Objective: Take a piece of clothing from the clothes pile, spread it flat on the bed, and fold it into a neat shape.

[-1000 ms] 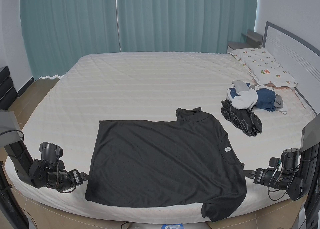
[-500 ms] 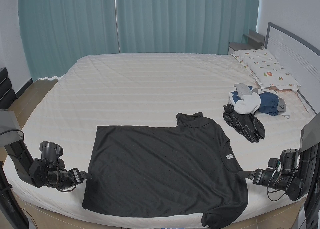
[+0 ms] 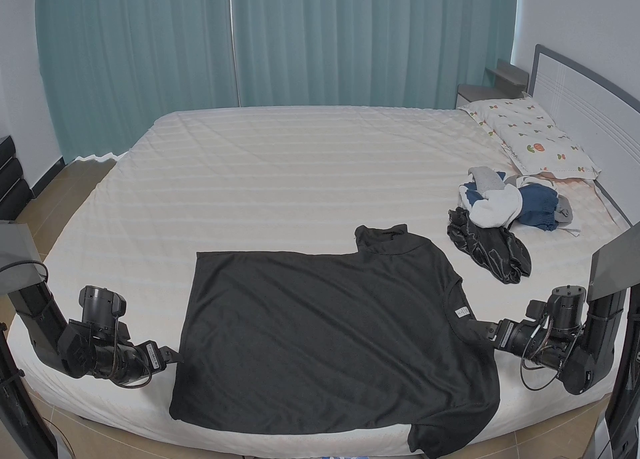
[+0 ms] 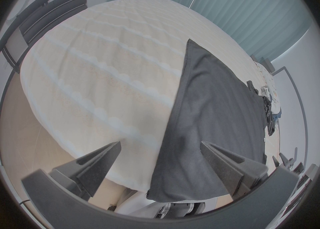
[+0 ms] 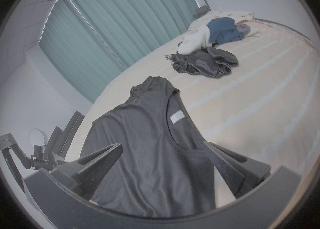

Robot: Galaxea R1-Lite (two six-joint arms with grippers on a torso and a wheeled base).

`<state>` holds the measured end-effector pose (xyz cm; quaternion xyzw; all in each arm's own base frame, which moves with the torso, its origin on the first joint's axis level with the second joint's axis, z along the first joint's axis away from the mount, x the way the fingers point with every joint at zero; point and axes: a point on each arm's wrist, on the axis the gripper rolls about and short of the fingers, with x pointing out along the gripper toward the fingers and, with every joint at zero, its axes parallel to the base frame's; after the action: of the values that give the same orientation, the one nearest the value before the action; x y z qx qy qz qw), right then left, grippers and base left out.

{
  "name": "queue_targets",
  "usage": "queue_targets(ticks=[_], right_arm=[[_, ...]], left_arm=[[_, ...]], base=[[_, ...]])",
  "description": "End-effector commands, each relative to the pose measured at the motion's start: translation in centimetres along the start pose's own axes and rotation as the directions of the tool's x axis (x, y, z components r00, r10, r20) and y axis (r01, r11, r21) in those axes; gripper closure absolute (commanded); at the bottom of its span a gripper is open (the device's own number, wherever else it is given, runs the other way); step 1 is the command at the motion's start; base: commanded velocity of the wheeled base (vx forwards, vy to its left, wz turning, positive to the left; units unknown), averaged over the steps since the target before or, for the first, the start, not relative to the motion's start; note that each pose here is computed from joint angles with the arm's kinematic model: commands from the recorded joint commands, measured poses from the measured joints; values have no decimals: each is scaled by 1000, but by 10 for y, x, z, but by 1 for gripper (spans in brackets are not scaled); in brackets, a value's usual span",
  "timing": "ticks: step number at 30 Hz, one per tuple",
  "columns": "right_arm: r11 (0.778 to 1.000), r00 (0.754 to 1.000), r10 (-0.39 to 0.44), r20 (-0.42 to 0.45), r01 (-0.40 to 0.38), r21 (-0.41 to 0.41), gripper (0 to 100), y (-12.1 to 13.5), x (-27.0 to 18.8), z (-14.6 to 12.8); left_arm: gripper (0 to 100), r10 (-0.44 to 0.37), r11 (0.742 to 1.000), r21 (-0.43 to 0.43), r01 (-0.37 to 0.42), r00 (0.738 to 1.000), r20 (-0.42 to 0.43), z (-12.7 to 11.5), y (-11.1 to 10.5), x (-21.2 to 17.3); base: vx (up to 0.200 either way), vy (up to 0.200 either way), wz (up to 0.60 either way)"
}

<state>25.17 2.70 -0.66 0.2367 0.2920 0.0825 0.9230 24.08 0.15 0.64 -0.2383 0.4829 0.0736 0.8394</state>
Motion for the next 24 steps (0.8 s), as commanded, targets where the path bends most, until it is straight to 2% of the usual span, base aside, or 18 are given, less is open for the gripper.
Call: queue_targets(ticks=[1, 11, 20, 24], right_arm=[[1000, 999, 16, 47, -15, -20, 0, 5, 28, 6], [1000, 1000, 0, 31, 1, -8, 0, 8, 67, 33], [1000, 999, -8, 45, 8, 2, 0, 4, 77, 44], [1000, 998, 0, 70, 0, -2, 0, 5, 83, 51]], left_arm=[[0, 12, 1000, 1, -12, 1000, -25, -5, 2, -1], [0, 2, 1000, 7, -2, 998, -69, -12, 2, 0], [0, 3, 999, 36, 1, 994, -107, -22, -3, -1], [0, -2, 999, 35, 6, 995, -98, -21, -4, -1]], base=[[0, 200, 0], [0, 20, 0], [-200, 0, 0], [0, 0, 0]])
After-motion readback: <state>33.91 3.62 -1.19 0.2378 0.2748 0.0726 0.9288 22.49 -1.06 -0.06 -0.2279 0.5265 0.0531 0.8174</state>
